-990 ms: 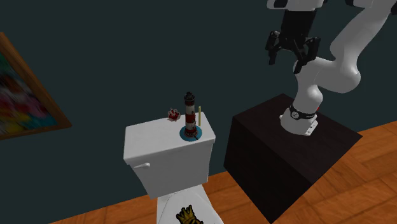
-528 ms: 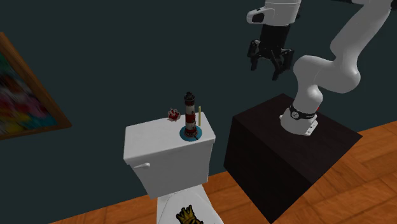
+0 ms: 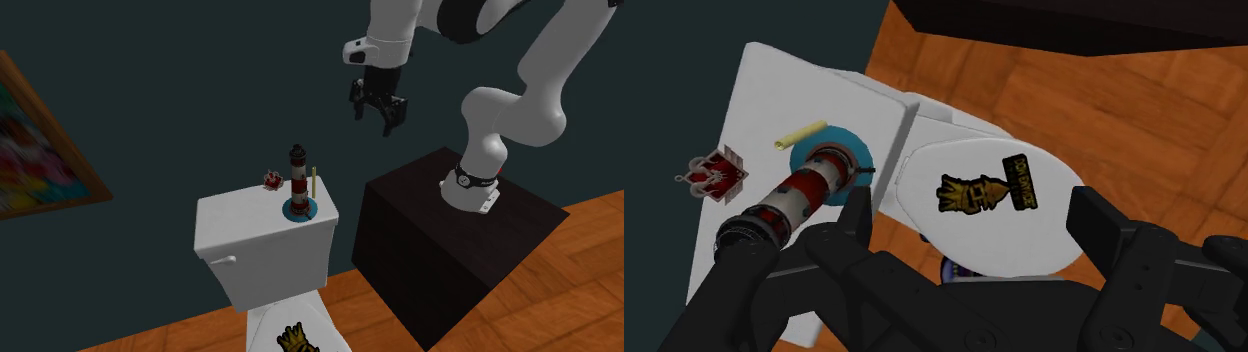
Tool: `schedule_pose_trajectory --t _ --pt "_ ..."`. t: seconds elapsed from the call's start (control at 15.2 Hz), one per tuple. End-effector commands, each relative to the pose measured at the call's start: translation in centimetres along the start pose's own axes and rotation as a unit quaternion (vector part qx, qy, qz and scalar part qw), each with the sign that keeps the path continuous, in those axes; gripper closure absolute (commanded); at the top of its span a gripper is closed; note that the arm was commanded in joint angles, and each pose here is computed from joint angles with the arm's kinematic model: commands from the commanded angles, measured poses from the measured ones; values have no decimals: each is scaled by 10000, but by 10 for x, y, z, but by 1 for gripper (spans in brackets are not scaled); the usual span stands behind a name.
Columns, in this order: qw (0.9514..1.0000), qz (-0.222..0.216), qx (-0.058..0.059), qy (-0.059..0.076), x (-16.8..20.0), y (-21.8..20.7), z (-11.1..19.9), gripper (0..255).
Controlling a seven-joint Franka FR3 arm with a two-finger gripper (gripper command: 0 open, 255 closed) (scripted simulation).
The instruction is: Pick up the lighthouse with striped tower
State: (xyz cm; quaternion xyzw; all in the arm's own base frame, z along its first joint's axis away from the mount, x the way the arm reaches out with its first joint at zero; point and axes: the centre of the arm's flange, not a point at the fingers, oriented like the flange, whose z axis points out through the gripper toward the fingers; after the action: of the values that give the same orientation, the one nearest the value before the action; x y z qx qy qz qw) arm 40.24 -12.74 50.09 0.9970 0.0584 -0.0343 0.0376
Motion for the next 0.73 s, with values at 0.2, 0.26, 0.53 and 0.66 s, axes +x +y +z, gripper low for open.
schedule_pose_trajectory --t 0.2,0.26,0.53,0.66 --pt "9990 -305 -291 -151 31 42 35 0" --pt "9986 -363 -348 -181 37 50 41 0" --pt "9961 -596 -574 -299 63 84 66 0" --pt "9944 -712 -688 -359 76 101 78 0"
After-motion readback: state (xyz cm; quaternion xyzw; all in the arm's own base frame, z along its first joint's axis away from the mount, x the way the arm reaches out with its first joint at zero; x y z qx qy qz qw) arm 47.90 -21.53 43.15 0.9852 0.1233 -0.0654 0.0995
